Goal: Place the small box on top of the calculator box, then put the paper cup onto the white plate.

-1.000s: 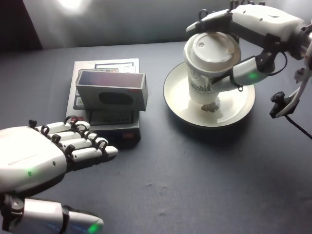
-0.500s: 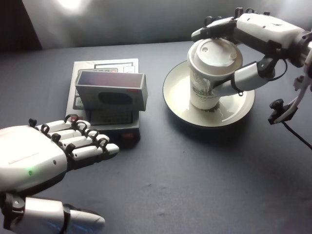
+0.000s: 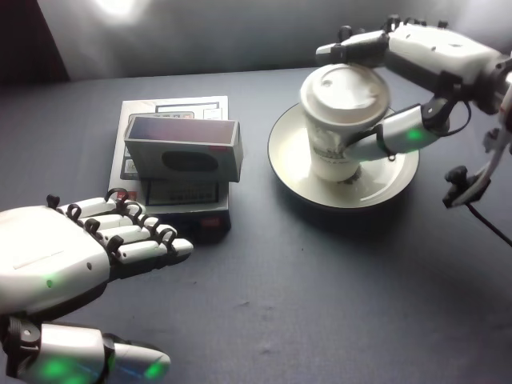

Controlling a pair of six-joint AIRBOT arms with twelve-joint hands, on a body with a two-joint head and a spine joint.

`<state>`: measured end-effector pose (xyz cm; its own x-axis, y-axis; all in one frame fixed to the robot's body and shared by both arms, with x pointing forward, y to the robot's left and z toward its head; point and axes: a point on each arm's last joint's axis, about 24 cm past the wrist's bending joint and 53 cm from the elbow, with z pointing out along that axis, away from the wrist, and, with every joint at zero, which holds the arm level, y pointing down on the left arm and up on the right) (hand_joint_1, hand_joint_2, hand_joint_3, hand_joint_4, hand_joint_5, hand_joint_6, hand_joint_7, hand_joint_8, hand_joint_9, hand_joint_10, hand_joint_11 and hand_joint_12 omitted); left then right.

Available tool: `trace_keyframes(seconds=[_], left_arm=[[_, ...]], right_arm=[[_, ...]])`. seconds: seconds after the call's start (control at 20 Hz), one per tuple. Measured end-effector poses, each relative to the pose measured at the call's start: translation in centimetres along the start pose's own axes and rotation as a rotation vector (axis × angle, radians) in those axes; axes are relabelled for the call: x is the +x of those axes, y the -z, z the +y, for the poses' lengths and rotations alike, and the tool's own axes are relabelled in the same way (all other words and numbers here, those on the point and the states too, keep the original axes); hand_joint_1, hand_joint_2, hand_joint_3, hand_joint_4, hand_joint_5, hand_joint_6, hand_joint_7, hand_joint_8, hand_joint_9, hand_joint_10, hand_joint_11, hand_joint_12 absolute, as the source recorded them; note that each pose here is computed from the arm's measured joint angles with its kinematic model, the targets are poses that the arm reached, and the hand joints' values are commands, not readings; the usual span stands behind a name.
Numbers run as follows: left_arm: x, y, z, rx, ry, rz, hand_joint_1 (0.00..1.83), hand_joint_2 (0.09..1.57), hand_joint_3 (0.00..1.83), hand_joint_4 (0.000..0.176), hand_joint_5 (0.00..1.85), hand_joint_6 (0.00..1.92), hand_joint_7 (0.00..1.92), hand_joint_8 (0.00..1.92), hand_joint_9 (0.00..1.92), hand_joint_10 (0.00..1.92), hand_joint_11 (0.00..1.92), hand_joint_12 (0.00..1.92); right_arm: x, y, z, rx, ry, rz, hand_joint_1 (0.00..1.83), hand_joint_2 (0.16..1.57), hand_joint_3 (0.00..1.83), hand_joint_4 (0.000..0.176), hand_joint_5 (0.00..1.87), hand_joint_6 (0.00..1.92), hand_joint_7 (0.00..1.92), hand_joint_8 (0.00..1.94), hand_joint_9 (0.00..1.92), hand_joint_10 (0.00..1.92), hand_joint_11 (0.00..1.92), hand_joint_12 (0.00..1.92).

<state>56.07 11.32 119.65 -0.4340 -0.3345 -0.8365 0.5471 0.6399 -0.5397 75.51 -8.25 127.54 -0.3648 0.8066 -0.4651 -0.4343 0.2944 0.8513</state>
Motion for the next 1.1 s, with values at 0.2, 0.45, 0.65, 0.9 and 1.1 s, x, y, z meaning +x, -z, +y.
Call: trace_keyframes(seconds=[0.2, 0.45, 0.65, 0.9, 1.1], left_arm=[[-0.2, -0.1, -0.2, 0.006, 0.001, -0.007, 0.09, 1.13, 0.0, 0.0, 0.17, 0.0, 0.16, 0.0, 0.13, 0.0, 0.0, 0.17], [-0.1, -0.1, -0.2, 0.006, 0.002, -0.003, 0.08, 1.13, 0.0, 0.0, 0.17, 0.0, 0.14, 0.0, 0.13, 0.0, 0.0, 0.18], [-0.1, -0.1, -0.2, 0.007, 0.002, -0.004, 0.04, 1.13, 0.0, 0.0, 0.16, 0.0, 0.14, 0.0, 0.12, 0.0, 0.0, 0.15], [-0.2, -0.2, -0.3, 0.008, 0.003, -0.006, 0.03, 1.14, 0.0, 0.0, 0.12, 0.0, 0.1, 0.0, 0.08, 0.0, 0.0, 0.09], [-0.2, -0.2, -0.3, 0.008, 0.003, -0.006, 0.05, 1.13, 0.0, 0.0, 0.15, 0.01, 0.13, 0.0, 0.11, 0.0, 0.0, 0.16]], right_arm=[[0.5, 0.1, -0.6, 0.021, 0.004, 0.017, 0.84, 0.9, 0.0, 0.0, 0.04, 0.0, 0.1, 0.0, 0.13, 0.0, 0.0, 0.54], [0.7, 0.1, -0.8, 0.021, 0.007, 0.02, 0.69, 0.81, 0.0, 0.0, 0.0, 0.0, 0.0, 0.0, 0.0, 0.0, 0.0, 0.2], [1.0, 0.5, -0.3, -0.008, 0.025, 0.035, 0.61, 0.74, 0.0, 0.0, 0.0, 0.0, 0.0, 0.0, 0.0, 0.0, 0.0, 0.01], [-0.3, 2.2, 0.7, -0.041, 0.087, 0.069, 0.58, 0.73, 0.0, 0.0, 0.0, 0.0, 0.0, 0.0, 0.0, 0.0, 0.0, 0.0], [-3.2, 4.1, 3.3, -0.077, 0.147, 0.054, 0.6, 0.73, 0.0, 0.0, 0.0, 0.0, 0.0, 0.0, 0.0, 0.0, 0.0, 0.0]])
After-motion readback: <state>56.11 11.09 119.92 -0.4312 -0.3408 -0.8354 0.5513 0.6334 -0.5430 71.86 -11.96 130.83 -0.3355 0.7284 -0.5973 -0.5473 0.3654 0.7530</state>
